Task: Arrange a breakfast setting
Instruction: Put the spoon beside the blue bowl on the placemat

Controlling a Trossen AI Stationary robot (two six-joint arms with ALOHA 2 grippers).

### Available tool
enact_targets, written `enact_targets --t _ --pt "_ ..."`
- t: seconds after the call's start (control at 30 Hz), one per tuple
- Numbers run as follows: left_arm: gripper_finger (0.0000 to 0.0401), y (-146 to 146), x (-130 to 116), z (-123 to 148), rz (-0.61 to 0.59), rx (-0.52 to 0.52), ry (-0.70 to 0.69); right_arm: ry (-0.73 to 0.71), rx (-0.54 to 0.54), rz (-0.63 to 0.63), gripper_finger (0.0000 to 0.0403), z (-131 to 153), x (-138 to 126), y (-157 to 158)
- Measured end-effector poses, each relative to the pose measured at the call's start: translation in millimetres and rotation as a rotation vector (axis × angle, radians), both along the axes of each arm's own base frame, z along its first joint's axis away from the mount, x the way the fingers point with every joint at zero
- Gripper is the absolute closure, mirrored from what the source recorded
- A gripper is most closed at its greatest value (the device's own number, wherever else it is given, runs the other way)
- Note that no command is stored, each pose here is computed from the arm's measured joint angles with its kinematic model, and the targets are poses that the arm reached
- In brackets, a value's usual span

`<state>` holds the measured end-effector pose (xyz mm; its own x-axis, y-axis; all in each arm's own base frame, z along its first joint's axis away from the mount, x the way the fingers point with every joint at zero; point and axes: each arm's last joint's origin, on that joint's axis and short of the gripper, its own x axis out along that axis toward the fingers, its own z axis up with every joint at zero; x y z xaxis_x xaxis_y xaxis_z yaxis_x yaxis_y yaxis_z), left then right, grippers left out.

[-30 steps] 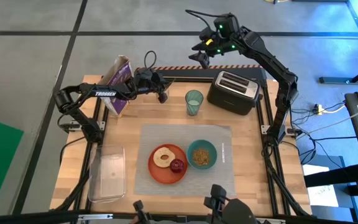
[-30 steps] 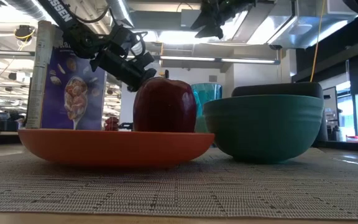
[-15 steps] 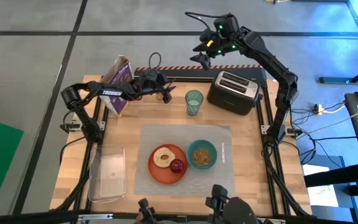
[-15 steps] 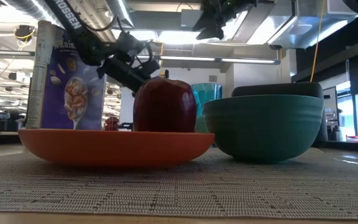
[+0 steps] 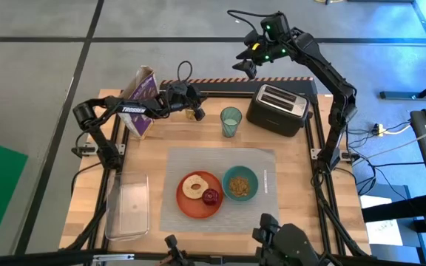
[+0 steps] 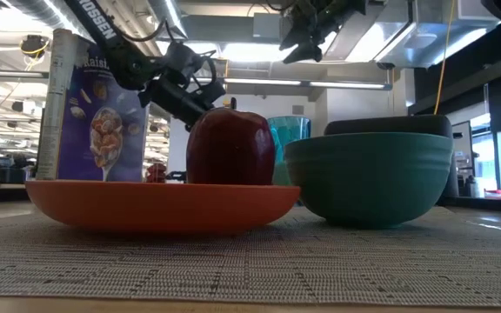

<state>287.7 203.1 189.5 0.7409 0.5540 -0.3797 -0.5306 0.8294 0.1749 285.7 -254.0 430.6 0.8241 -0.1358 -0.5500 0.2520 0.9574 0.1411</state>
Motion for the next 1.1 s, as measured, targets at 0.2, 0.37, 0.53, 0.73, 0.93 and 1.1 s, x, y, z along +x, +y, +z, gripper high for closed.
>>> enact_targets --t 0.2,0.37,0.53,0.73,0.93,1.1 --pt "0.0369 -5 2 5 -0.031 0.017 -0.002 0.000 0.000 0.003 0.0155 0 0 1" --pt "0.0377 -11 0 20 -0.049 0.062 -0.028 -0.001 0.004 0.001 0.0155 0 1 1" --pt "0.0379 -16 -8 45 -0.047 0.106 -0.086 -0.018 0.045 0.007 0.0155 0 1 2" --pt "0.0376 -28 -23 83 -0.101 0.223 -0.142 -0.046 0.181 -0.086 0.0155 1 2 1" --pt "0.0375 -59 -40 126 -0.371 0.429 -0.222 -0.080 0.347 -0.147 0.0155 2 7 7" --pt "0.0376 -92 -45 144 -0.568 0.539 -0.244 -0.074 0.435 -0.148 0.0155 2 20 24"
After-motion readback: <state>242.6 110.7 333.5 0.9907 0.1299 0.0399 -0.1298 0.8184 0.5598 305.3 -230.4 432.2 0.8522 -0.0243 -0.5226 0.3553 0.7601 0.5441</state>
